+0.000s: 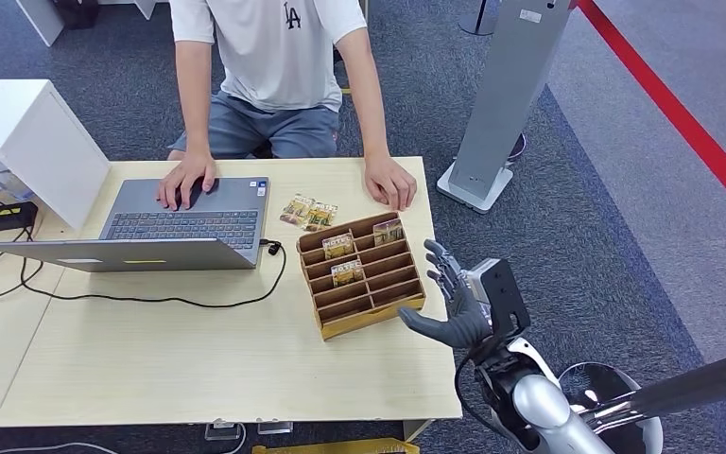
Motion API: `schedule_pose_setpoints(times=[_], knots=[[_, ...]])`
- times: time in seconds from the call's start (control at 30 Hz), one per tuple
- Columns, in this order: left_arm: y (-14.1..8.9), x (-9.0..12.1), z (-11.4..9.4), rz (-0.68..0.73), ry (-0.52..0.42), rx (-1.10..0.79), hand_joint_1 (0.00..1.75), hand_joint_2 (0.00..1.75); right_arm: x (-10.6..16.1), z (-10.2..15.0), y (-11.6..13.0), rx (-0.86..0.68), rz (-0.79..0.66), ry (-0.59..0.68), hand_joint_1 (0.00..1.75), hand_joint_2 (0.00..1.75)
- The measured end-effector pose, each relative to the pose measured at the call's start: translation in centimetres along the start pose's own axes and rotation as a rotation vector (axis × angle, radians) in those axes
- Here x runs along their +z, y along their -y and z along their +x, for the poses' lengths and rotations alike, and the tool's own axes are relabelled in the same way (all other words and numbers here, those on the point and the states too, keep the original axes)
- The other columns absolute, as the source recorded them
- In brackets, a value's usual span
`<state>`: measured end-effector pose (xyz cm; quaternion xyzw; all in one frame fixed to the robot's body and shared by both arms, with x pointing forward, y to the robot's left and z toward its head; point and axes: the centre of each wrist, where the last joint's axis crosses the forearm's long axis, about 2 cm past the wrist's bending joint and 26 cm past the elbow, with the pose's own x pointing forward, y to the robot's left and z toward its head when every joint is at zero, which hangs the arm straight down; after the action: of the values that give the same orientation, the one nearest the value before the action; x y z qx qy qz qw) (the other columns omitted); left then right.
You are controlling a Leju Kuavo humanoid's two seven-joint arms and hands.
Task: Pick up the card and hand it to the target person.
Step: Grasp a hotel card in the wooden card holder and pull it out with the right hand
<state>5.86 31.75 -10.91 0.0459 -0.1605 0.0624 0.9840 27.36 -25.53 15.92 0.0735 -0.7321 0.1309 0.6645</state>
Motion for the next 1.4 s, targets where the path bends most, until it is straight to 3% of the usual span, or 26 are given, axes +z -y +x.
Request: schedule_pose_setpoints(times=[0.3, 0.33, 0.43, 0.47, 0.6, 0.87, 1.0, 1.2, 1.4], knots=[[0.0, 0.0, 0.0, -0.009, 0.003, -0.012, 0.00, 0.00, 0.7, -0.1, 0.2, 0.007, -0.016, -0.003, 0.00, 1.75], [0.0, 0.0, 0.0, -0.009, 0.003, -0.013, 0.00, 0.00, 0.7, -0.1, 0.2, 0.011, -0.017, -0.003, 0.07, 1.75], [0.0, 0.0, 0.0, -0.007, 0.002, -0.009, 0.00, 0.00, 0.6, 0.1, 0.3, 0.052, -0.017, -0.001, 1.05, 1.75], [0.0, 0.0, 0.1, -0.007, 0.002, -0.006, 0.00, 0.00, 0.5, 0.3, 0.3, 0.076, -0.022, 0.001, 1.30, 1.75], [0.0, 0.0, 0.1, -0.006, 0.001, 0.004, 0.00, 0.00, -0.2, 1.2, 0.3, 0.209, -0.062, 0.029, 1.32, 1.75], [0.1, 0.0, 0.2, -0.013, 0.020, 0.003, 0.00, 0.00, -2.4, 5.0, -1.2, 0.676, -0.137, 0.176, 1.34, 1.75], [0.2, -0.1, 0.4, -0.020, 0.030, -0.003, 0.00, 0.00, -3.8, 6.9, -2.9, 0.839, -0.125, 0.238, 1.21, 1.75], [0.2, -0.1, 0.5, -0.024, 0.031, 0.006, 0.00, 0.00, -5.7, 7.2, -6.0, 0.982, -0.040, 0.248, 0.58, 1.75], [0.2, -0.1, 0.6, -0.021, 0.025, 0.015, 0.00, 0.00, -7.2, 5.4, -8.5, 1.170, -0.012, 0.164, 0.73, 1.75]])
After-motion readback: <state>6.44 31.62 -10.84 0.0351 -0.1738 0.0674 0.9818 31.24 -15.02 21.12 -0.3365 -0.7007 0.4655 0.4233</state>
